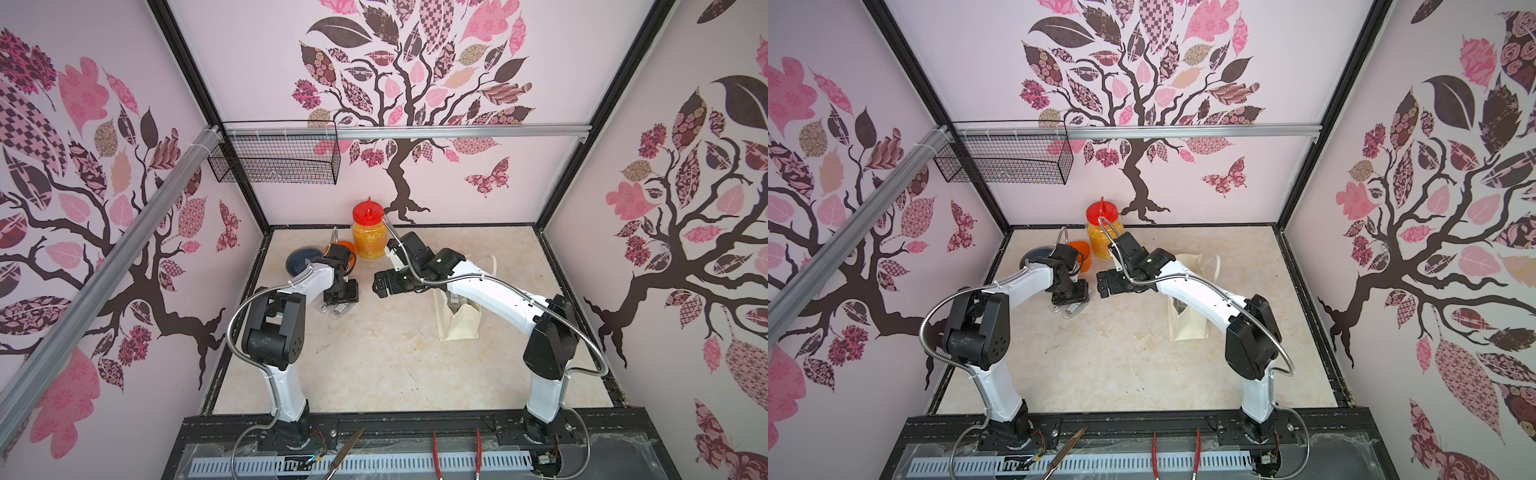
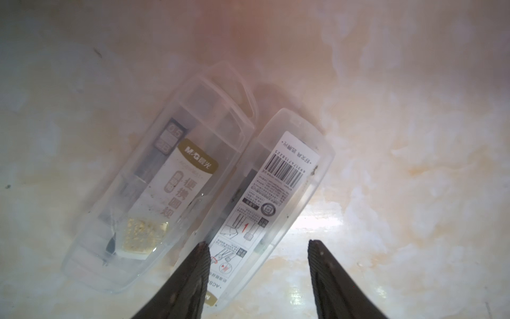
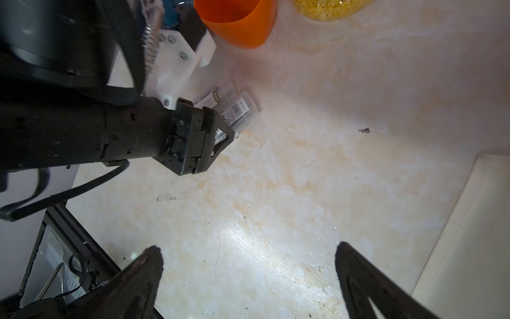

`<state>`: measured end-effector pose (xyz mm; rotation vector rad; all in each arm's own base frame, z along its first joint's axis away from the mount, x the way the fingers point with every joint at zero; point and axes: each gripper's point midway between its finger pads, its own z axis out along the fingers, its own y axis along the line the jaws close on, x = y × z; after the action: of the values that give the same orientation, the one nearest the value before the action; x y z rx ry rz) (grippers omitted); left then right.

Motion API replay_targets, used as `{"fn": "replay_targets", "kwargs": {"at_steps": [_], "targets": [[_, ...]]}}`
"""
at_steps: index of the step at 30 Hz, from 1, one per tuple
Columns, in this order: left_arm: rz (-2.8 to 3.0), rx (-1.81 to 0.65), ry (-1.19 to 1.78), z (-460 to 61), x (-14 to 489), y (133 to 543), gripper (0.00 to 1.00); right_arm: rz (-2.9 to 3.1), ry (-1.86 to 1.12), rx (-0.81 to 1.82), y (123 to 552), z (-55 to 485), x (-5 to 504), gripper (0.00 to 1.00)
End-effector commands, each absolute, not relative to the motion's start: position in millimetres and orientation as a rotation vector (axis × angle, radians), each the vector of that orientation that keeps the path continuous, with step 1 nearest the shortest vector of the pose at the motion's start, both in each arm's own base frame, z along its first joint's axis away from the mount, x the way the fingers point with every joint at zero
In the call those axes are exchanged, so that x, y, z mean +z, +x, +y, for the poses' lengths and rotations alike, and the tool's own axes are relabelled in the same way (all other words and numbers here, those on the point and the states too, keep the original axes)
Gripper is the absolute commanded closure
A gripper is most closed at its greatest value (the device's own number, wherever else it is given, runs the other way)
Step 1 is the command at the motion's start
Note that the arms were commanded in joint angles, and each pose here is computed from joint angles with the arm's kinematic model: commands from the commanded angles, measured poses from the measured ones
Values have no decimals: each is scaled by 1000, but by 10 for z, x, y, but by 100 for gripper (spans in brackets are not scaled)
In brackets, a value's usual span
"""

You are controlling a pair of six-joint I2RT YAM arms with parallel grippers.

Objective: Put the compass set into the canvas bag
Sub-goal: Pick up the compass set at the center of the board.

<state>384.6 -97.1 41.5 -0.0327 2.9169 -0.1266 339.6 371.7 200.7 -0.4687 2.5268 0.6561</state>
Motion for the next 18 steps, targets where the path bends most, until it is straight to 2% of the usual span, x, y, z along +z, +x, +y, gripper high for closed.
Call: {"fn": "replay_targets", "kwargs": {"at_steps": [1, 8, 15, 18], "targets": [[2923, 8, 4, -833, 411, 3930, 37, 2447, -506, 693, 3312, 3666, 2327, 0], [2979, 8, 32, -857, 242, 3885, 35, 2453, -525, 676, 3275, 3617, 2272, 0], [3032, 4, 43, -915, 102, 3837, 38, 2517, -519, 645, 3236, 3580, 2085, 0], [3043, 13, 39, -917, 68, 3844, 43, 2524, -520, 642, 3230, 3572, 2073, 0]]}}
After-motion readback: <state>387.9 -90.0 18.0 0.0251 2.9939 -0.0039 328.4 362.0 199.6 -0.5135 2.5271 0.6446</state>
